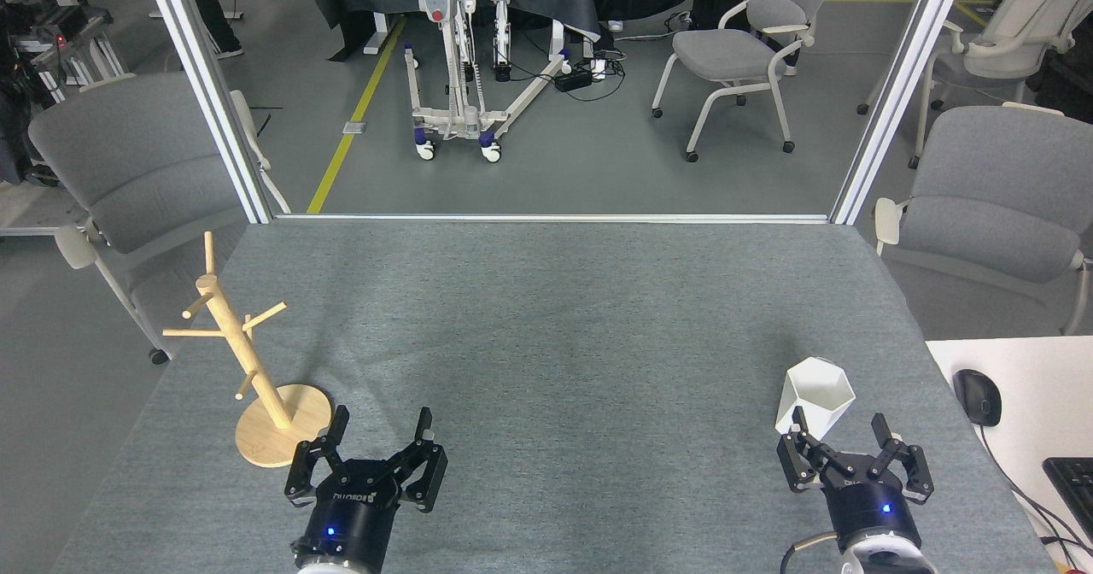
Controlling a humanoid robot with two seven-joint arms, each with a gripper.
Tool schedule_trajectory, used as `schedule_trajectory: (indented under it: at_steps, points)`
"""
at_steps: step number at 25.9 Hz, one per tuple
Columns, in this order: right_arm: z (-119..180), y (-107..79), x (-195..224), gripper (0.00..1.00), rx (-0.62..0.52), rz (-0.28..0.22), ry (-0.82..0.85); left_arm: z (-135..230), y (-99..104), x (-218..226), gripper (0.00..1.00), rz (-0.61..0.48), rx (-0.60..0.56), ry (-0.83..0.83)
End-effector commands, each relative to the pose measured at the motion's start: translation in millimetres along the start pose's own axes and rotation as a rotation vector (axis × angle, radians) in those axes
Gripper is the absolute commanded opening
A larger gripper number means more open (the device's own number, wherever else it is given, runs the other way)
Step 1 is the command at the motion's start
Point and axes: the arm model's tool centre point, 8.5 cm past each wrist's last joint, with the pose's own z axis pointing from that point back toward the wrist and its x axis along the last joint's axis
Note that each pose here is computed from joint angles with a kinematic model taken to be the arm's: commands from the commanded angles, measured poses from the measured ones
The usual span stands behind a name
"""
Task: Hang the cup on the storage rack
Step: 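Move the right gripper to the white hexagonal cup and close on it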
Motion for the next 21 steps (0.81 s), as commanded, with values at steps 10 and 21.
schedule_trajectory:
  at_steps: [10, 21]
  points:
    - [-9, 16.7, -20, 1.00, 0.069, 0.034, 0.007, -1, -1, 0, 1.00, 0.001, -0.003, 0.001]
    - [-28, 20.1, -14, 1.00, 0.099, 0.022, -0.026, -2, -3, 1, 1.00, 0.006, -0.011, 0.001]
